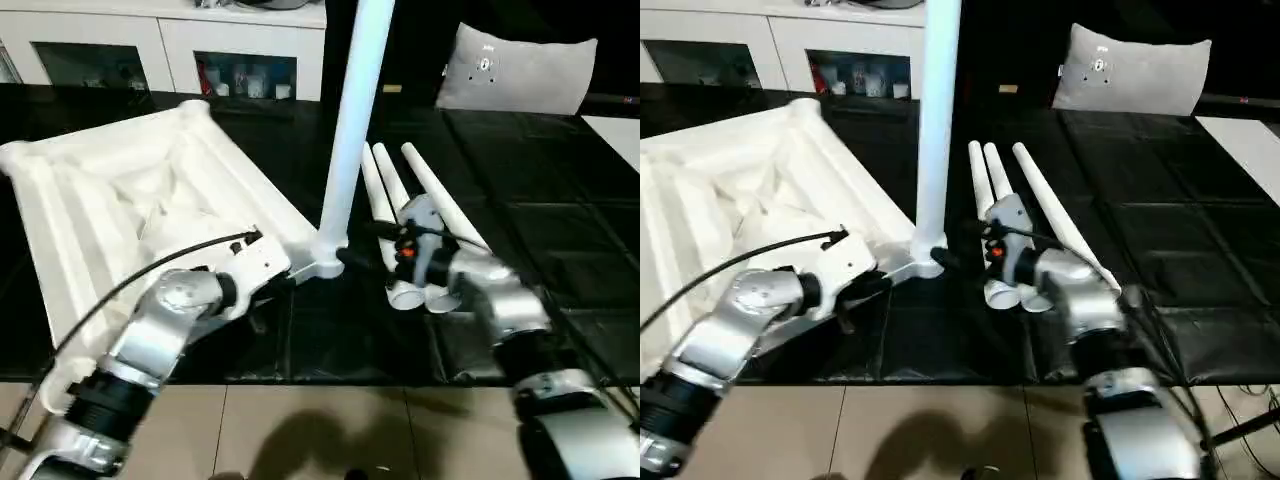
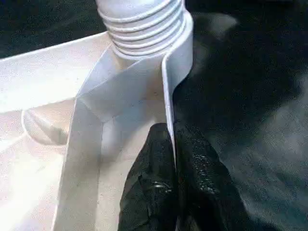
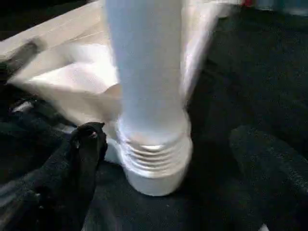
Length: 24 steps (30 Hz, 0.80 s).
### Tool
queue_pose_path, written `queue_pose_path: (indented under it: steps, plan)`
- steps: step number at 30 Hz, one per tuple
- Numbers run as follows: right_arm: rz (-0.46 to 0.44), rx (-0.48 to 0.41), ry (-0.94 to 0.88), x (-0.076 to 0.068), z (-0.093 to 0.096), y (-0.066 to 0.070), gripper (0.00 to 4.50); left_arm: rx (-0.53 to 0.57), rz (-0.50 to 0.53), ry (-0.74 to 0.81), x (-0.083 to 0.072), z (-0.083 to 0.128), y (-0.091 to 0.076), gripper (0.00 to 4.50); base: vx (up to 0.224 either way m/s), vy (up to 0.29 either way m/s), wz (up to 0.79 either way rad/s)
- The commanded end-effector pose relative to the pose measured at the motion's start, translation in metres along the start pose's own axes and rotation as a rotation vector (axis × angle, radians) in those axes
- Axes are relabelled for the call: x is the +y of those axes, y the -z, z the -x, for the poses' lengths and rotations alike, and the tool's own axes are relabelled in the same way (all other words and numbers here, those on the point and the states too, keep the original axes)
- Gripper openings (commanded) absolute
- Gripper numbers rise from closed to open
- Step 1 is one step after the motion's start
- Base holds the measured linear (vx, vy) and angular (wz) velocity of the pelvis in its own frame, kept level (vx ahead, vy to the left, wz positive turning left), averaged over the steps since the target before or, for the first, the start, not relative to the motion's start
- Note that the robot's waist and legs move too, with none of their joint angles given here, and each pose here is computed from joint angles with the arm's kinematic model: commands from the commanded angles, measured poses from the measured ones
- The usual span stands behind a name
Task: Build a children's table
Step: Rotate leg to tighten
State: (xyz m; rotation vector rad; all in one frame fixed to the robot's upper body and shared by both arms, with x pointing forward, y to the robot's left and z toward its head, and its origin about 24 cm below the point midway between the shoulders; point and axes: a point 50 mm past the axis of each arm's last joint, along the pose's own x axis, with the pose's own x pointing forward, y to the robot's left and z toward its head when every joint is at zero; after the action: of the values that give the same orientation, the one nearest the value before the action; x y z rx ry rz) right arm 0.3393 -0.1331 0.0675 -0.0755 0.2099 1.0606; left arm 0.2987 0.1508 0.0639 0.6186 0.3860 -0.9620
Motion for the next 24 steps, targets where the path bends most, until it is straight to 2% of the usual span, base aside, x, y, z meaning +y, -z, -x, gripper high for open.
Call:
queue_pose_path:
  steps: [1,4,9,10,14,24]
  plan:
    - [0.047,0.018,-0.071,0.004,0.001,-0.002,4.44,0.021,-0.073,0.119,-0.012,-0.003,0.004,0.00,0.000,0.000,0.00]
    - [0.109,0.070,-0.147,0.008,0.002,-0.002,4.44,0.028,-0.139,0.234,-0.018,0.002,0.010,0.00,0.000,0.000,0.00]
    - [0.133,0.141,-0.297,0.019,0.001,0.005,4.44,0.038,-0.177,0.313,-0.018,0.004,0.012,0.00,0.000,0.000,0.00]
    - [0.123,0.146,-0.310,0.020,0.000,0.007,4.17,0.040,-0.181,0.320,-0.018,0.005,0.012,0.00,0.000,0.000,0.00]
    - [0.101,0.156,-0.322,0.022,-0.003,0.010,3.98,0.060,-0.198,0.337,-0.016,0.006,0.015,0.00,0.000,0.000,0.00]
    - [0.049,0.147,-0.338,0.024,-0.004,0.016,3.00,0.047,-0.194,0.364,-0.018,0.006,0.018,0.00,0.000,0.000,0.00]
